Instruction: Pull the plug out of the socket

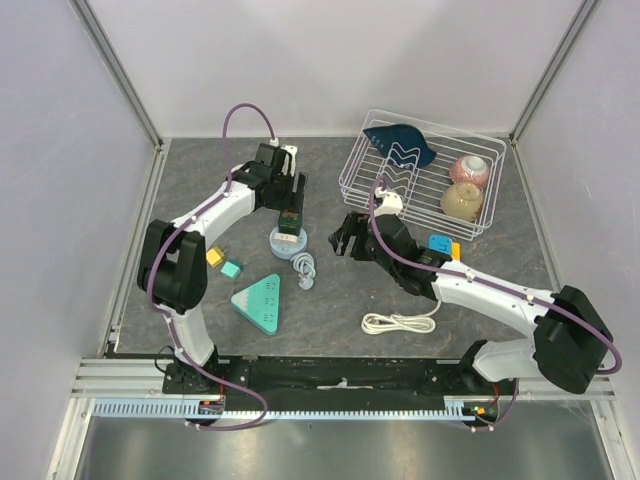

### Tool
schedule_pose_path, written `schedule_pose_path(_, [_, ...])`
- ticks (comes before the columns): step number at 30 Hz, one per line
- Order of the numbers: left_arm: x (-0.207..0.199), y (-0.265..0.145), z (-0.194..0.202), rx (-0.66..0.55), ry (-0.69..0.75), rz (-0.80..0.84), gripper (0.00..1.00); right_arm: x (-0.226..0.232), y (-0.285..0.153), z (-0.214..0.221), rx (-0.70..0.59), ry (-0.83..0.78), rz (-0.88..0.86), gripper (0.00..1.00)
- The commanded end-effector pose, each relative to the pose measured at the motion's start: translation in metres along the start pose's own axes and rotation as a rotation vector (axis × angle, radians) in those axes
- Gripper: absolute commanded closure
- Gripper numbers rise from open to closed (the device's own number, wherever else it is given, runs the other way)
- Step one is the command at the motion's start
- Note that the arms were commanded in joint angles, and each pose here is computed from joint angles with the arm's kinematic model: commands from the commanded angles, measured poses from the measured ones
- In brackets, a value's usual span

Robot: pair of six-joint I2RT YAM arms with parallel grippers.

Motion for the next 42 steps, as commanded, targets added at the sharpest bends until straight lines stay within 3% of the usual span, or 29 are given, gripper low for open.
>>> schedule_pose_path(1, [-0.001, 0.005, -0.007, -0.027, 0.050, 0.013, 0.16, 0.010, 0.006, -0.011, -0.016, -0.005, -0.075, 0.20])
schedule_pose_path(21, [-0.008, -0.011, 0.015, -0.003, 0.117, -0.009, 0.15, -0.004, 0.010, -0.012, 0.010, 0.051, -0.124, 0.20])
schedule_pose_path(24, [-0.008, -0.012, 0.015, -0.001, 0.126, -0.016, 0.25, -0.005, 0.016, -0.012, 0.018, 0.051, -0.123, 0.20])
schedule_pose_path(28, [-0.010, -0.021, 0.011, -0.026, 0.125, -0.005, 0.71, -0.006, 0.038, -0.008, 0.050, 0.057, -0.152, 0.20])
schedule_pose_path(30, [-0.011, -0.025, 0.010, -0.028, 0.127, 0.018, 0.80, -0.005, 0.047, -0.007, 0.072, 0.056, -0.174, 0.20])
schedule_pose_path(32, [-0.012, -0.031, 0.008, -0.032, 0.115, 0.037, 0.98, -0.004, 0.064, -0.009, 0.086, 0.055, -0.205, 0.20])
schedule_pose_path(42, [-0.015, -0.053, 0.010, -0.106, 0.056, 0.134, 0.98, 0.002, 0.114, 0.017, 0.220, 0.112, -0.368, 0.25])
Point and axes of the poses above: each gripper's point midway between its finger pads, its own y axis out along the fingers, its own x axis along the line the jaws close on, z = x × y, the point moved 10 cm from there along -y, back along the fingers, and after that the axes turned 5 degrees about y, right-handed, at the moved point
